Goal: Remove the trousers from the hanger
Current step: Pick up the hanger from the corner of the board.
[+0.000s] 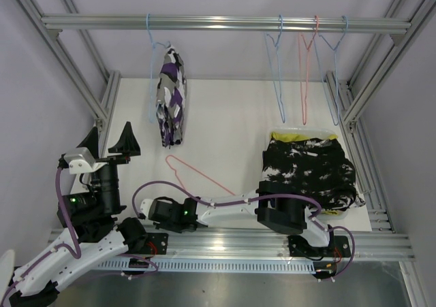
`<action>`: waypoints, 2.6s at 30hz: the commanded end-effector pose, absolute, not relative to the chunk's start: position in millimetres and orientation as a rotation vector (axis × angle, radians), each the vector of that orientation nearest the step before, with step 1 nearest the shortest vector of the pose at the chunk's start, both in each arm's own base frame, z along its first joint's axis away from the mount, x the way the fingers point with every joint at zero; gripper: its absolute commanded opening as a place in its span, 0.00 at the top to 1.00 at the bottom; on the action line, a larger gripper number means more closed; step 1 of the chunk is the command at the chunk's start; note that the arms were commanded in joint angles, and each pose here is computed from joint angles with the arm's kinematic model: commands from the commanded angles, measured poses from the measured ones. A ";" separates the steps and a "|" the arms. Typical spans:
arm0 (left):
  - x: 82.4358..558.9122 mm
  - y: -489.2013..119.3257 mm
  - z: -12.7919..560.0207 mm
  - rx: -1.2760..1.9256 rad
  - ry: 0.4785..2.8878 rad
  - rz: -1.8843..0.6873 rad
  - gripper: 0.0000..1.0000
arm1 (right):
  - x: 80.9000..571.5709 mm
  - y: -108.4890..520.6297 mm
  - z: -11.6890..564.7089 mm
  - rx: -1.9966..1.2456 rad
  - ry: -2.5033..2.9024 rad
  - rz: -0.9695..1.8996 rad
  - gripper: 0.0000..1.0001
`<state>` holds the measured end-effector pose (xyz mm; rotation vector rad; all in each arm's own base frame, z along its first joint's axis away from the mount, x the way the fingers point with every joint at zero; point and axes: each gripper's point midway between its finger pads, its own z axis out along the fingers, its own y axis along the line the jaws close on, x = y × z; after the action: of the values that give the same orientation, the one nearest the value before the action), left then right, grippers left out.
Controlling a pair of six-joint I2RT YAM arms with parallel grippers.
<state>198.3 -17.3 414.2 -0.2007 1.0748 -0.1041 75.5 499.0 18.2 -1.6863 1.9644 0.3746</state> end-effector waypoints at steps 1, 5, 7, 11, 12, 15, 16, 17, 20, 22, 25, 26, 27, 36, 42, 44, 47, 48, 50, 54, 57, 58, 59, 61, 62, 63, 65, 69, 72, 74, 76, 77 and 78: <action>196.8 -17.9 425.3 -0.207 1.052 -0.131 0.01 | 81.8 462.8 -25.0 -1.757 2.076 0.196 0.82; 196.2 -17.6 426.4 -0.209 1.050 -0.137 0.00 | 82.1 463.2 -27.2 -1.751 2.084 0.197 0.92; 195.9 -17.2 426.5 -0.209 1.049 -0.136 0.00 | 82.6 463.0 -26.9 -1.746 2.088 0.191 0.99; 195.0 -16.1 427.1 -0.212 1.046 -0.138 0.01 | 85.6 462.3 -22.3 -1.731 2.088 0.172 1.00; 195.0 -15.9 426.9 -0.213 1.047 -0.137 0.00 | 87.0 462.8 -18.0 -1.723 2.081 0.170 1.00; 195.4 -16.4 426.5 -0.212 1.049 -0.137 0.01 | 90.7 463.7 -6.0 -1.696 2.074 0.173 1.00; 194.8 -15.5 426.7 -0.215 1.047 -0.138 0.01 | 91.7 462.9 -2.7 -1.691 2.072 0.168 1.00; 194.5 -15.1 426.9 -0.216 1.046 -0.139 0.01 | 93.9 463.1 1.5 -1.679 2.070 0.170 1.00; 194.0 -14.8 428.2 -0.217 1.044 -0.141 0.00 | 103.2 462.3 17.3 -1.634 2.065 0.160 1.00; 194.1 -14.8 427.6 -0.216 1.045 -0.140 0.00 | 111.0 460.7 30.8 -1.575 2.074 0.148 1.00; 193.1 -14.0 428.2 -0.219 1.041 -0.144 0.01 | 127.3 459.4 56.4 -1.464 2.089 0.146 1.00; 192.7 -13.3 428.5 -0.222 1.039 -0.145 0.01 | 130.6 459.0 63.4 -1.435 2.093 0.149 1.00; 192.8 -13.5 428.4 -0.219 1.040 -0.144 0.00 | 140.0 458.3 72.8 -1.386 2.095 0.145 1.00; 191.5 -12.3 429.8 -0.223 1.038 -0.150 0.01 | 163.9 454.7 147.0 -1.131 2.076 0.305 1.00; 191.4 -13.0 429.7 -0.222 1.038 -0.155 0.00 | 181.5 445.7 165.9 -1.022 2.073 0.321 1.00; 191.2 -13.1 429.8 -0.222 1.037 -0.159 0.01 | 187.1 441.4 170.5 -0.989 2.075 0.318 1.00; 191.7 -13.7 429.1 -0.219 1.040 -0.157 0.01 | 194.5 436.6 180.4 -0.933 2.066 0.313 1.00; 192.0 -14.3 429.1 -0.218 1.041 -0.158 0.01 | 197.6 433.9 181.6 -0.916 2.064 0.301 1.00; 191.8 -14.5 429.0 -0.217 1.041 -0.161 0.01 | 201.2 428.5 188.2 -0.880 2.061 0.289 1.00; 191.5 -14.6 429.8 -0.217 1.040 -0.164 0.01 | 208.7 416.0 197.5 -0.816 2.056 0.261 1.00; 192.4 -15.8 429.0 -0.212 1.042 -0.162 0.01 | 209.5 410.4 208.6 -0.789 2.043 0.270 1.00; 192.3 -16.4 428.8 -0.211 1.042 -0.166 0.01 | 209.6 409.2 211.6 -0.782 2.040 0.267 1.00; 191.7 -15.9 430.4 -0.212 1.039 -0.168 0.00 | 210.7 407.1 216.0 -0.772 2.034 0.267 1.00; 192.6 -18.2 429.6 -0.205 1.044 -0.172 0.01 | 214.6 400.8 227.6 -0.742 2.021 0.264 1.00; 192.8 -19.8 429.8 -0.200 1.046 -0.179 0.00 | 216.1 399.4 233.9 -0.727 2.014 0.271 1.00; 195.3 -24.4 426.7 -0.180 1.061 -0.177 0.01 | 217.3 395.8 243.1 -0.709 2.004 0.283 1.00; 195.1 -31.5 430.5 -0.149 1.060 -0.202 0.00 | 222.7 391.0 256.6 -0.671 1.992 0.302 1.00; 198.7 -46.4 428.3 -0.089 1.085 -0.228 0.00 | 230.1 380.3 287.1 -0.607 1.954 0.337 1.00; 200.0 -54.2 428.0 -0.057 1.093 -0.244 0.01 | 236.1 372.1 303.9 -0.560 1.928 0.340 1.00; 201.2 -60.6 427.2 -0.031 1.103 -0.256 0.00 | 239.0 367.4 310.6 -0.534 1.917 0.340 1.00; 203.7 -67.0 423.5 -0.014 1.119 -0.266 0.00 | 241.3 365.1 314.9 -0.518 1.911 0.335 1.00; 204.7 -69.7 423.9 -0.001 1.129 -0.265 0.01 | 242.1 364.4 316.5 -0.515 1.907 0.330 1.00; 204.6 -72.5 424.2 0.008 1.129 -0.276 0.01 | 243.6 363.8 318.2 -0.511 1.905 0.328 1.00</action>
<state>206.4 -62.5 412.2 -0.0221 1.1375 -0.2201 237.1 371.0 281.4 -0.6036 1.9642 0.2995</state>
